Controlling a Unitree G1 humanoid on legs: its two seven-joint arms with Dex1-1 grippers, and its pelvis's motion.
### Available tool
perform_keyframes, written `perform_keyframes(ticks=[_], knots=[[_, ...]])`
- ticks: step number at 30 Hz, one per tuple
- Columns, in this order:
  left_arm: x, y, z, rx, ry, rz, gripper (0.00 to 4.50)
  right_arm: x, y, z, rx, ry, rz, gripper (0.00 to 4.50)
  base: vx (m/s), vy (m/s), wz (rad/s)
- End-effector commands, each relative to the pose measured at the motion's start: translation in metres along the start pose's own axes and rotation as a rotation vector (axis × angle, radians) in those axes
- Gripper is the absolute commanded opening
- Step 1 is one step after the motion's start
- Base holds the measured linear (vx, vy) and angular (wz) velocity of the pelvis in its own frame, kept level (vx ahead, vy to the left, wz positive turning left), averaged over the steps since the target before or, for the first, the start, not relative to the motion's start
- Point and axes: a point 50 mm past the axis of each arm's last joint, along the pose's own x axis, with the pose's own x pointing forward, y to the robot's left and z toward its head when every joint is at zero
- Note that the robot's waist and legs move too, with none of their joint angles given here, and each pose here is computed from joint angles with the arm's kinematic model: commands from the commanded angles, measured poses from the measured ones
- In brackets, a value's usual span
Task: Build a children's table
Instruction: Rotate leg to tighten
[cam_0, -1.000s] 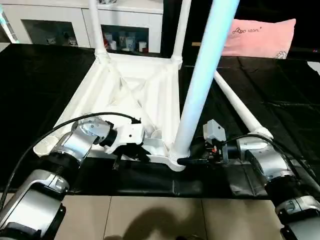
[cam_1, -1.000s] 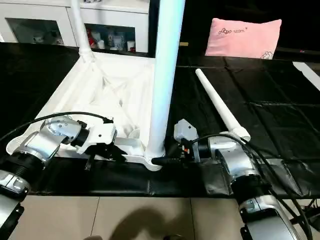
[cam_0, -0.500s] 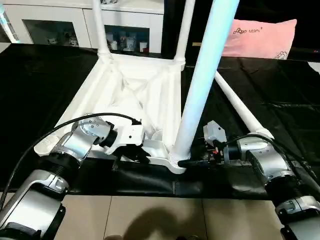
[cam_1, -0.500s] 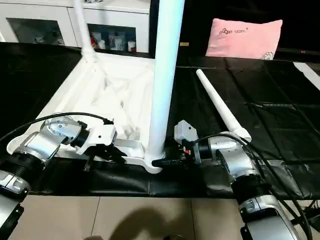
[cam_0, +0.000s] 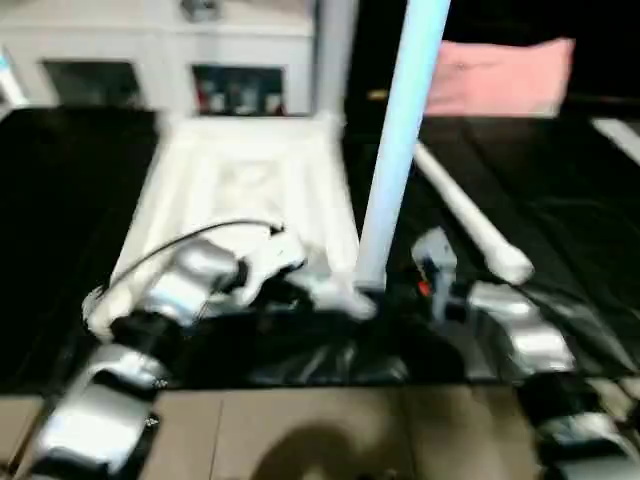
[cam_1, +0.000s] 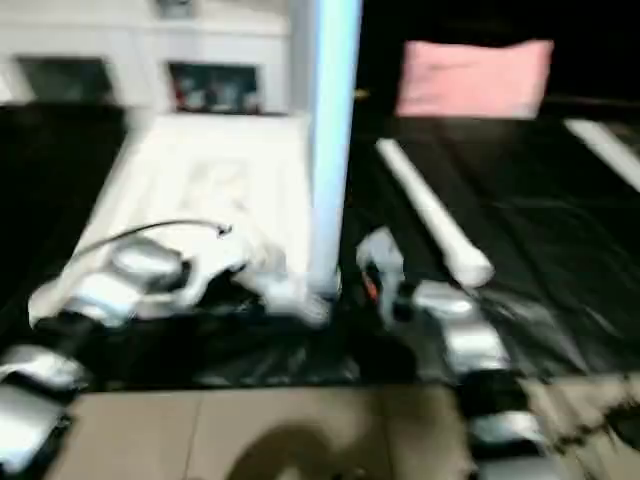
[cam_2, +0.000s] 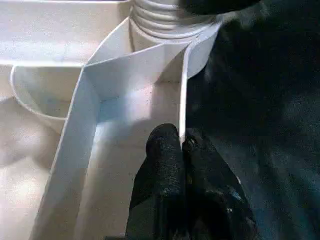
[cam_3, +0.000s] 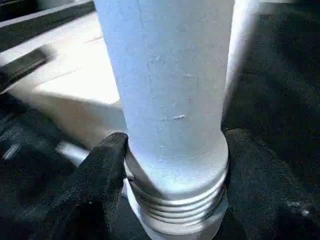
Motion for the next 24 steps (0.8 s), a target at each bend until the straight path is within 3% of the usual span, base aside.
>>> perform_keyframes(ticks=[1,3,8,9,13,17,20,24], knots=[[0.013,-0.006,0.024,0.011,-0.079,0.023,0.0,0.025,0.039,-0.017,0.072,0.073,0.147,2.65,0.0,0.0,0.0],[0.02,-0.006,0.035,-0.012,-0.086,0.075,0.0,0.041,0.048,-0.013,0.089,0.094,0.086,2.65,0.0,0.0,0.0],[0.025,-0.004,0.044,-0.021,-0.075,0.149,0.0,0.057,0.056,-0.006,0.098,0.114,0.014,2.65,-0.027,0.042,-0.1],[0.023,-0.002,0.041,-0.011,-0.048,0.175,0.0,0.059,0.056,-0.005,0.097,0.099,-0.001,3.21,0.0,0.0,0.0],[0.019,0.001,0.033,0.007,-0.021,0.19,0.0,0.055,0.05,-0.006,0.093,0.089,-0.024,3.55,0.048,0.015,-0.12],[0.013,0.004,0.021,0.018,0.007,0.203,0.0,0.041,0.036,-0.008,0.039,0.045,-0.059,3.9,0.078,0.029,-0.25],[0.009,0.007,0.016,0.02,0.023,0.209,0.0,0.031,0.026,-0.008,0.055,0.021,-0.072,4.23,0.032,-0.029,0.03],[0.001,0.013,0.008,0.032,0.05,0.221,0.0,0.014,0.013,-0.004,0.022,-0.038,-0.07,4.39,0.011,-0.016,0.02]])
